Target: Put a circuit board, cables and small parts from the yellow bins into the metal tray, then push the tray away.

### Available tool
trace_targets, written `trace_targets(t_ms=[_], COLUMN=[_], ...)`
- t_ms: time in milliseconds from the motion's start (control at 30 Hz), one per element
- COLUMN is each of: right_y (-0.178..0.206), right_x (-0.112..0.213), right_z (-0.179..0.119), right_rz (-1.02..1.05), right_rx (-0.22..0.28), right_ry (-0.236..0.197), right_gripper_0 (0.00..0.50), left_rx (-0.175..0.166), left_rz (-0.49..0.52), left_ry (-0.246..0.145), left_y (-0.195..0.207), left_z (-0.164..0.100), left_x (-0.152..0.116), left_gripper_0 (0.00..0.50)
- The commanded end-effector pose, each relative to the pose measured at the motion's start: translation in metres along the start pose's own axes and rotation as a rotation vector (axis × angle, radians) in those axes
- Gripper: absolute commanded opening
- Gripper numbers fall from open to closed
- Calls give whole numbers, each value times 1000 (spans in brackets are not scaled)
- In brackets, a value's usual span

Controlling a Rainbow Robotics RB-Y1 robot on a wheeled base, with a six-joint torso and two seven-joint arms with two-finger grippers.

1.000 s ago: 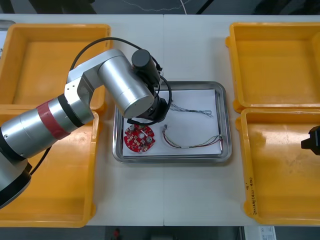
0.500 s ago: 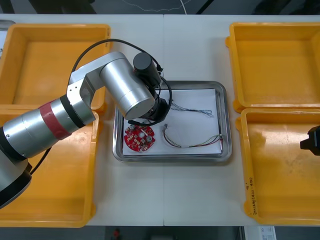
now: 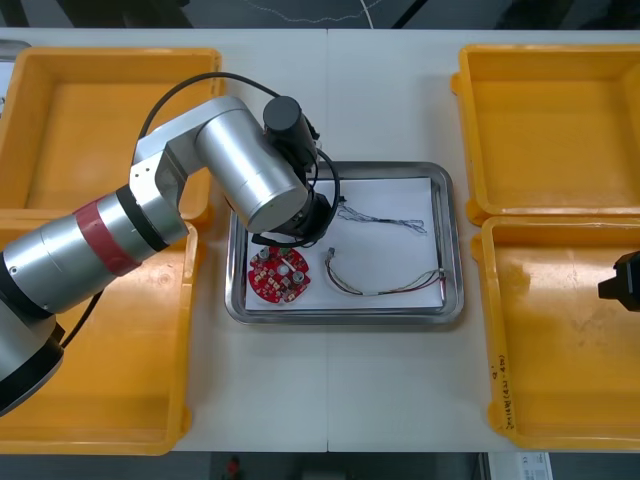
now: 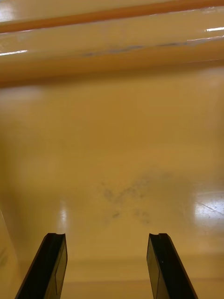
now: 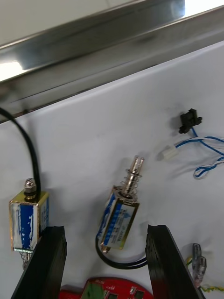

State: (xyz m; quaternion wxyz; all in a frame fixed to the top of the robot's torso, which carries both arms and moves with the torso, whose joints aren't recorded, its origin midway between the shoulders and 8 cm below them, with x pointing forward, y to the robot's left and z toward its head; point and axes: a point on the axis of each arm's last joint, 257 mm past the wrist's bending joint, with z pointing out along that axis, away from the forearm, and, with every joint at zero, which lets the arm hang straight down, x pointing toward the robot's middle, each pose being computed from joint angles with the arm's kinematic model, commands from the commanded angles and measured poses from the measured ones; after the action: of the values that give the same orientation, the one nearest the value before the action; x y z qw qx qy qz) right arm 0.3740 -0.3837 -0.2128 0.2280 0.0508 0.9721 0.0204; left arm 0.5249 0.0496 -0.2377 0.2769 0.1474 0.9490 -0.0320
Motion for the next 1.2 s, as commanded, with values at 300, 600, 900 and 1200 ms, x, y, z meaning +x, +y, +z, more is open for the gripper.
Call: trace_targets(t_ms=[300,600,900,1200], right_y=[38,92,166,230], right_x=[-13,-8,-8,7], right_z=[-36,-56,-72,-60], right_rz=[-221,-454,-691,-973], right_rx=[14,-43,-192,-201], right_ry=[-100,-138,-165,-135], right_gripper_0=[500,500,500,500], left_rx=[-14,-42,-78,-53], left_rz=[-96,-126,-88,-112], left_ry=[-59,-38,36,-17], left_y=[23,61,109,134], left_z=[-85,-120,-155,-182], left_x=[-51,-52,-40,-56], left_gripper_0=[500,500,500,500])
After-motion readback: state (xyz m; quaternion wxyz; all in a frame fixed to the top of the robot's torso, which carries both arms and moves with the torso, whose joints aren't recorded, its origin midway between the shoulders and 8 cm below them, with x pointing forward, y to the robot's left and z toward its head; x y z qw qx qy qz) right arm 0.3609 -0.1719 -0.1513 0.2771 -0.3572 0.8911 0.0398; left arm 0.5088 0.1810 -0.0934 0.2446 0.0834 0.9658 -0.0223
